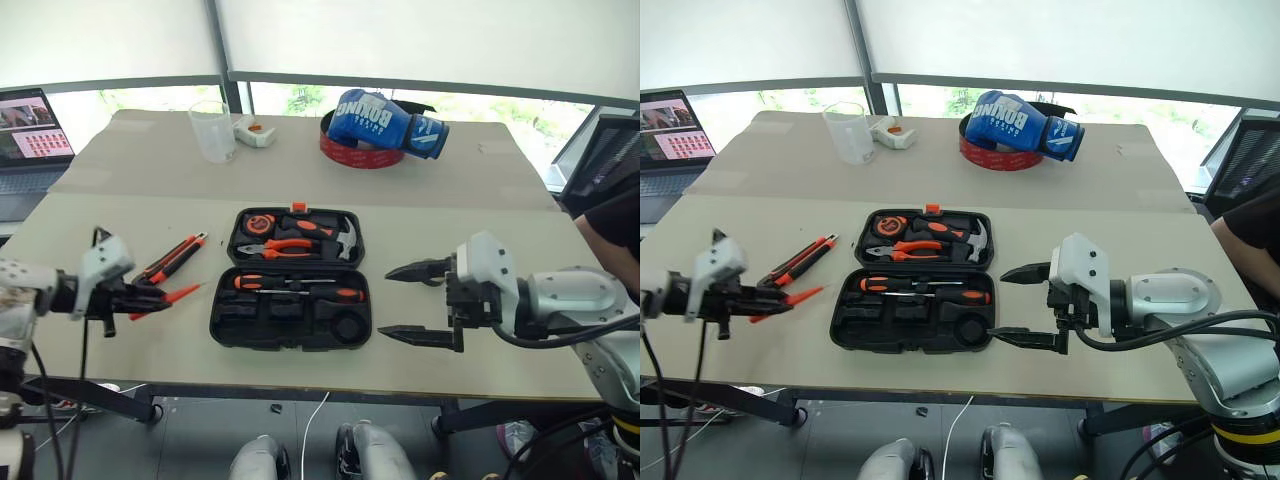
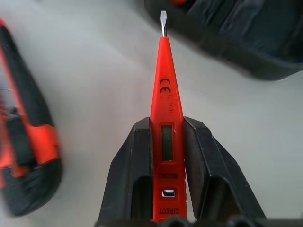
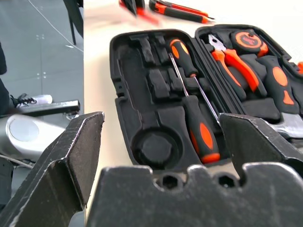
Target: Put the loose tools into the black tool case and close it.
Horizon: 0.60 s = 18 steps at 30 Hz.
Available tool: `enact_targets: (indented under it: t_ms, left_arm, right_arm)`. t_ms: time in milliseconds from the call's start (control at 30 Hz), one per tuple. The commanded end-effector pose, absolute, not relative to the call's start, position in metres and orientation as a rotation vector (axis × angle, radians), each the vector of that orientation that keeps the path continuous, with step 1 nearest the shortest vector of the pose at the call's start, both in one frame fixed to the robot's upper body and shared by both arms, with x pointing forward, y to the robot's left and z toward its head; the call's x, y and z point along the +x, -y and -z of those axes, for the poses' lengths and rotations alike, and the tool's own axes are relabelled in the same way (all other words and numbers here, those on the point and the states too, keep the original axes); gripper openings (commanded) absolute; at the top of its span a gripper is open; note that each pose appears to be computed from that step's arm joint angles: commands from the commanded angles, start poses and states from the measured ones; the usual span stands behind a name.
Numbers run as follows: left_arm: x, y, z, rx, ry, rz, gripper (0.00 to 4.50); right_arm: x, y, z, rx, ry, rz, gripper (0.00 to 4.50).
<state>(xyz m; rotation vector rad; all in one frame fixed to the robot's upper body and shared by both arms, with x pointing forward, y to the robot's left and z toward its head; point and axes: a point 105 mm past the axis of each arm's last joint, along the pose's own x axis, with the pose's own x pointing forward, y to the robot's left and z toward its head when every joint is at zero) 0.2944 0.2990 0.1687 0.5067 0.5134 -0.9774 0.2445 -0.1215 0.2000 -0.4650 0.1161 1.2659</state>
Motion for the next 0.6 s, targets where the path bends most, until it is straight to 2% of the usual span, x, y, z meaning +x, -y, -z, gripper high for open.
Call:
enact_targets:
  t_ms: [33,133,233,400,600]
  left_arm:
    - [0.289,-0.263,-0.219,0.532,-0.369,1.095,0.44]
    - [0.286,-0.219,-0.226,0.517,-0.324,1.264,0.44]
    - [0.289,-0.190,-0.206,0.623,-0.351,1.383,0.44]
    - [0.317,-0.173,-0.174,0.739,-0.395,1.379,0.44]
    - [0.333,-0.165,-0.156,0.778,-0.431,1.368,0.44]
  right_arm:
    - [0.240,0.127,-0.209,-0.479,-0.089,-1.265,4.50]
    - [0.238,0.128,-0.204,-0.450,-0.118,-1.275,4.50]
    - [0.237,0.126,-0.202,-0.455,-0.119,-1.275,4.50]
    - [0.237,0.124,-0.203,-0.461,-0.097,-1.250,4.50]
    - [0.234,0.122,-0.200,-0.463,-0.093,-1.232,4.50]
